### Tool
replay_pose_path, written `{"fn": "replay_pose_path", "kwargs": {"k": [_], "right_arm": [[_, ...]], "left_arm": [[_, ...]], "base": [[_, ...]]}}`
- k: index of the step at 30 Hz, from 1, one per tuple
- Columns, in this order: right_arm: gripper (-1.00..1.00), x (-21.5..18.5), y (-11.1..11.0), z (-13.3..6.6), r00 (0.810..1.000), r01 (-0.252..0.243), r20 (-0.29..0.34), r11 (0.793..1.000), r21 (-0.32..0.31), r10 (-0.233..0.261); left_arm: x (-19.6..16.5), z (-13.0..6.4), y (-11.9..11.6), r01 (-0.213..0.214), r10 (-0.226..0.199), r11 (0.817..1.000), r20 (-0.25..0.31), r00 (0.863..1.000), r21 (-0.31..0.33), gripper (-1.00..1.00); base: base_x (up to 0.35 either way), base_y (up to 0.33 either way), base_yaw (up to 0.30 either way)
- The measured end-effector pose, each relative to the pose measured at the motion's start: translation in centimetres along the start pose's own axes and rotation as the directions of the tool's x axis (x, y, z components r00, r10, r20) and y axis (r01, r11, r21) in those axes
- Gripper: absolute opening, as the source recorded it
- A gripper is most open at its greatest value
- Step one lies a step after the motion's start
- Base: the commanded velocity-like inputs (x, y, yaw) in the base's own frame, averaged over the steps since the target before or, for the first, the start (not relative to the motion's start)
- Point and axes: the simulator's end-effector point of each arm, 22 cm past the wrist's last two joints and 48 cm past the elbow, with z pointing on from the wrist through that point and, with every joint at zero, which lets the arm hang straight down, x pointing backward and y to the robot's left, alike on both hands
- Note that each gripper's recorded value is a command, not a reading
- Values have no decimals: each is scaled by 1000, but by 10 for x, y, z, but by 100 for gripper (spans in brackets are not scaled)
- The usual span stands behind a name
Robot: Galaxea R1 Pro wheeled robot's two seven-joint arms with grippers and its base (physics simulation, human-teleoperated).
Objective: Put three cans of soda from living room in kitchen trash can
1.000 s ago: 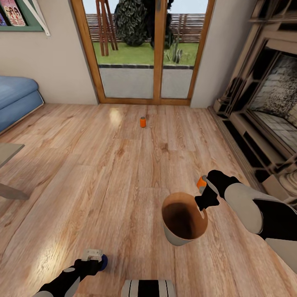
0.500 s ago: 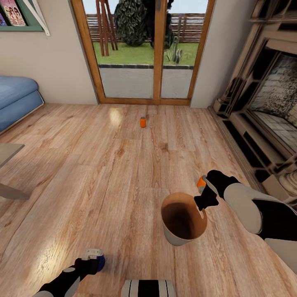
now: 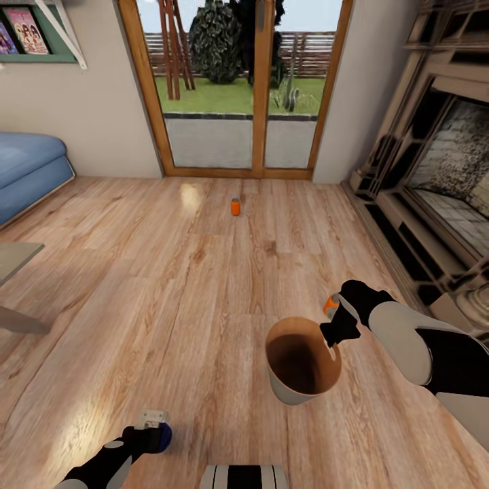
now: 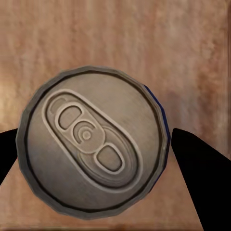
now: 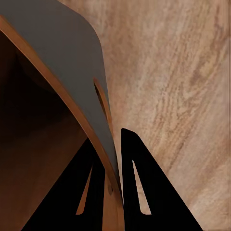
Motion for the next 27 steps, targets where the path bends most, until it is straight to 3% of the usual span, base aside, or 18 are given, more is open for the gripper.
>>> {"fn": "replay_pose_path", "kwargs": {"k": [13, 19, 20, 22, 27], "right_arm": [[-100, -1, 0, -29, 1000, 0, -2, 1000, 2, 0], [-100, -3, -2, -43, 1000, 3, 2, 1000, 13, -3], [-100, -4, -2, -45, 1000, 3, 3, 1000, 11, -3], [-100, -4, -1, -49, 1000, 0, 3, 1000, 6, 0], [-100, -1, 1, -57, 1000, 3, -4, 1000, 5, -3]], "left_arm": [[-16, -25, -2, 1, -1, 1000, -13, 1000, 11, -100], [-9, -38, -22, 35, -23, 993, -100, 995, 114, -100], [-16, -42, -30, 48, -30, 986, -113, 993, 160, -100], [-42, -47, -31, 51, -33, 981, -97, 995, 188, -100], [-105, -62, -17, 36, -27, 980, -47, 999, 194, -100]], "base": [[0, 0, 0], [0, 0, 0], [0, 0, 0], [0, 0, 0], [0, 0, 0]]}}
